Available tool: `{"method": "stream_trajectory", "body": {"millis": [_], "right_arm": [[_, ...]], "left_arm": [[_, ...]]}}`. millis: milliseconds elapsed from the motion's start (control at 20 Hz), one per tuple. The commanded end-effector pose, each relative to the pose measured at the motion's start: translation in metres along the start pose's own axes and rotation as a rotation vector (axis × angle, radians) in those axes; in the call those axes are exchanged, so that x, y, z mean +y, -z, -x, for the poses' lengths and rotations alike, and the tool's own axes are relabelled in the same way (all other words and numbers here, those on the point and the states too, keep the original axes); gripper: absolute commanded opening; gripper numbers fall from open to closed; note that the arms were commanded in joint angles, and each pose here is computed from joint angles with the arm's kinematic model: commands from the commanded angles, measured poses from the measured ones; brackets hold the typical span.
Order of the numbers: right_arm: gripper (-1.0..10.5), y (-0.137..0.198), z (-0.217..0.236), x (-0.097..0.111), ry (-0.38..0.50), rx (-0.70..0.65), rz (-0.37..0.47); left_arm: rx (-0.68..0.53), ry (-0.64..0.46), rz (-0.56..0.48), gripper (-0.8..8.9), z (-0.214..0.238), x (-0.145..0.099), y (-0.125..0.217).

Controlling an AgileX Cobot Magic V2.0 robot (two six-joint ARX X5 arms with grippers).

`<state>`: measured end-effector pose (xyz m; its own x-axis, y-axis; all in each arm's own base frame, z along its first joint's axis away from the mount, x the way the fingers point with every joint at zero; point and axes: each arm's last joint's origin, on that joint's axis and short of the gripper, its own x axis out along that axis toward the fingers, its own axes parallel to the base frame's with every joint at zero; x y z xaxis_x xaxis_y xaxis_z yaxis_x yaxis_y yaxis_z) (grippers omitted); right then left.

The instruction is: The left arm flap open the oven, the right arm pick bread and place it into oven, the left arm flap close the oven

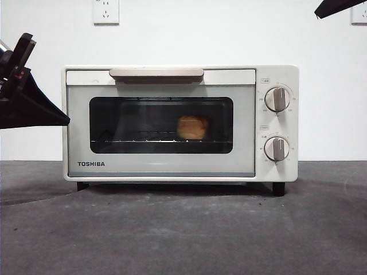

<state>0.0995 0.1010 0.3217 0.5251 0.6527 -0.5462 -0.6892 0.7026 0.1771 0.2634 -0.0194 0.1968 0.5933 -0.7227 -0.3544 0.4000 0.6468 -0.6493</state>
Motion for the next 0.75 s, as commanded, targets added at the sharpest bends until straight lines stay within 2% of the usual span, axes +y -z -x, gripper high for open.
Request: {"method": "stream_trajectory", "body": {"millis": [50,350,750], "right_arm": [[4.7,-0.003,0.001,0.001,0.002,-0.017,-0.006],[4.7,-0.005,0.001,0.0,0.039,-0.042,-0.004],[4.7,-0.009,0.001,0.001,0.034,-0.075,-0.001]], "left_arm": [[-0.002,0.009,-0.013,0.12,0.002,-0.006,-0.004],[-0.044,-0.04,-0.12,0.13,0.019,-0.038,-0.006],[-0.086,-0.17,-0.311,0.13,0.06,-0.1,-0.007]]}}
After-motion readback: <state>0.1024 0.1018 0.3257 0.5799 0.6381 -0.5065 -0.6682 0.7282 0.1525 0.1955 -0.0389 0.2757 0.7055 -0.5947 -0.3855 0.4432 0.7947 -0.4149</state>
